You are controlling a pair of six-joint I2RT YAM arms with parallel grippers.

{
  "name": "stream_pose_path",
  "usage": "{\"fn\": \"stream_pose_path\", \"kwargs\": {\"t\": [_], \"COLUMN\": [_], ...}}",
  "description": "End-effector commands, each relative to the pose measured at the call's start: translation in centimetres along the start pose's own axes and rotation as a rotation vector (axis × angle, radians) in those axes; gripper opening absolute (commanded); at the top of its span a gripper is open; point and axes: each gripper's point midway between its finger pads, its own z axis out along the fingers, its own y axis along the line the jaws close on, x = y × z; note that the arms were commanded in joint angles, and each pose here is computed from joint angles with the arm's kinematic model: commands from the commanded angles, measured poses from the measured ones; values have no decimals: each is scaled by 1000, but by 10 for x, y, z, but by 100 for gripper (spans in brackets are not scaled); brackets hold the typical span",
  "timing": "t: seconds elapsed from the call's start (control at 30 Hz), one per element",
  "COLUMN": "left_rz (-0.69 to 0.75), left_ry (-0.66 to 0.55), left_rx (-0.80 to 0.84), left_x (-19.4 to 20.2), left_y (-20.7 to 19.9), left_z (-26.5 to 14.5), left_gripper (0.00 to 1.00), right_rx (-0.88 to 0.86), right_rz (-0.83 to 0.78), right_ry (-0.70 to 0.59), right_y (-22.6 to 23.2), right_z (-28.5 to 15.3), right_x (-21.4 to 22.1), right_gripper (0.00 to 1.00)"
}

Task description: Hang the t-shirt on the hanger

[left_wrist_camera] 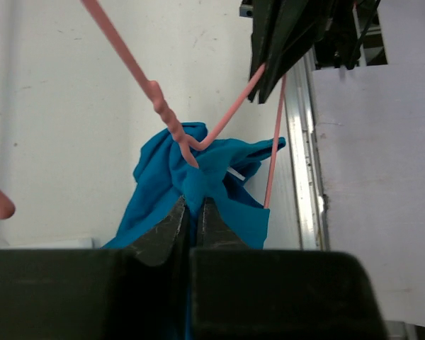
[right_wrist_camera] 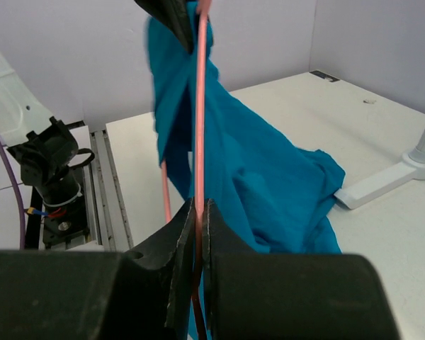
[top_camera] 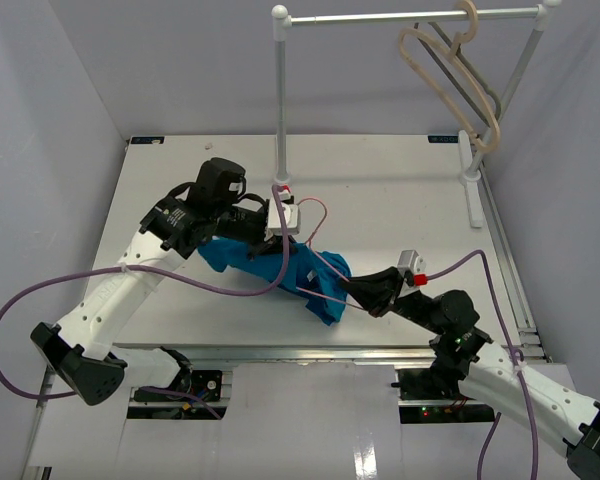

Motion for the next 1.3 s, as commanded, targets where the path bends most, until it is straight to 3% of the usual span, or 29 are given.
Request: {"fn": "stream_pose_path", "kwargs": {"t": [0.0, 0.27, 0.4, 0.47, 0.53, 0.67, 0.77, 0.97, 1.1, 1.27], "left_rz": [4, -17, -15, -8, -51, -76, -144, -278, -331, -400], "left_ry": [-50, -25, 19, 19, 40, -24, -90, -91, -107, -131], "left_rx": [61, 87, -118, -210, -335, -506, -658, -811, -844, -918], "left_x": [-7, 11, 16, 14, 16, 4, -4, 13, 20, 27], "left_y": [-14, -24, 7, 20, 36, 50, 62, 71, 69, 73], "left_z": [2, 6, -2, -8, -19, -40, -60, -75, -77, -84], "left_gripper": [1, 0, 0, 0, 0, 0, 0, 0, 0, 0], "right_rx": [-44, -1, 132, 201, 245, 350, 384, 378, 450, 499], "right_rz": [-67, -64, -27, 19, 54, 117, 145, 187, 197, 243], "right_ry": [-140, -121, -79, -52, -31, -6, -4, 38, 107, 83], "right_y": [9, 1, -23, -34, -41, -58, -63, -61, -71, -75], "right_z": [8, 16, 17, 16, 16, 14, 16, 33, 46, 59], "right_x": [-51, -58, -55, -48, -41, -33, -36, -39, -17, -8], "right_gripper": [8, 11, 52, 62, 65, 64, 58, 48, 43, 30]}}
